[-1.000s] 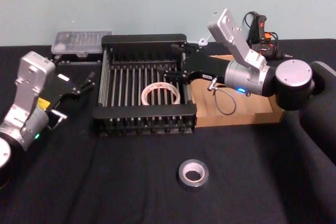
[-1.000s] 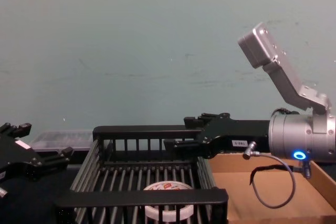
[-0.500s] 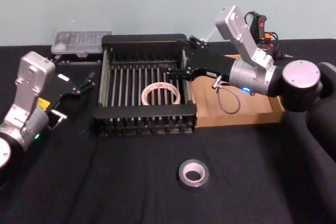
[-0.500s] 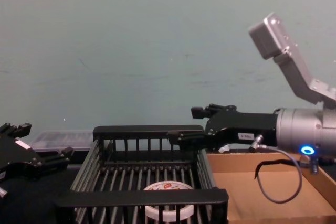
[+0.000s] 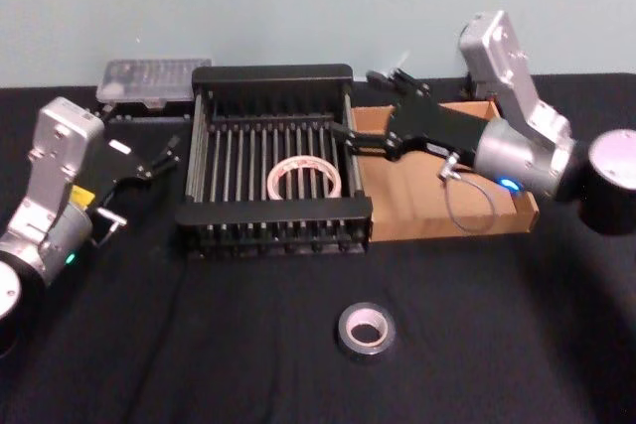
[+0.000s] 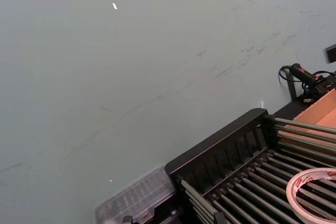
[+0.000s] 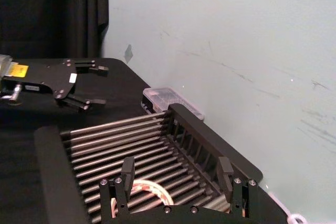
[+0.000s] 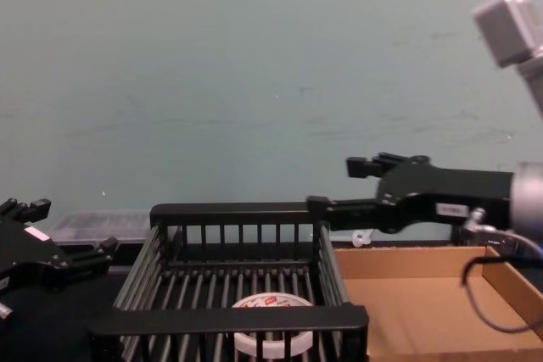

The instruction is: Pick up the white tape and place it into the black box , Pick up the silver tape and place it into the brown box.

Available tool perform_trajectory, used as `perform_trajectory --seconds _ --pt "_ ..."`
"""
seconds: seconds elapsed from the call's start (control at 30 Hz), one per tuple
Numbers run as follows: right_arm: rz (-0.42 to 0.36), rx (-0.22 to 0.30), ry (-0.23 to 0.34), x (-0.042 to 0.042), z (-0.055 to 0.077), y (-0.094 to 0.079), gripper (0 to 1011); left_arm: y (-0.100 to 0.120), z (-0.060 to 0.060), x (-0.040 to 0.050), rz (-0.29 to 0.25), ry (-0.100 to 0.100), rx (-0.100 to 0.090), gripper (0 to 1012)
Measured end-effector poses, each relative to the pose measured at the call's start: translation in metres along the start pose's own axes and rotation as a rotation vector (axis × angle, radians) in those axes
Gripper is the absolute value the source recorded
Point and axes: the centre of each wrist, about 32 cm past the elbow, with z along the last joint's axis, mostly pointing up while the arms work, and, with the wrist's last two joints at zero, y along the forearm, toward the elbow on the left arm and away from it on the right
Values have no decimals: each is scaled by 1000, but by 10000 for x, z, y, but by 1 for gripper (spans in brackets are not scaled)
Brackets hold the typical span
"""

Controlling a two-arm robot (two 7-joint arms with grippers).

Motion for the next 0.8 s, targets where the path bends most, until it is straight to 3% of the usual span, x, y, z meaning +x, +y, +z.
perform_trajectory --seconds 0.47,0.8 --pt "-17 -54 18 -281 -10 -582 1002 0 0 0 0 0 0 1001" --pt "2 -84 98 -557 -68 -847 1002 0 0 0 0 0 0 1001"
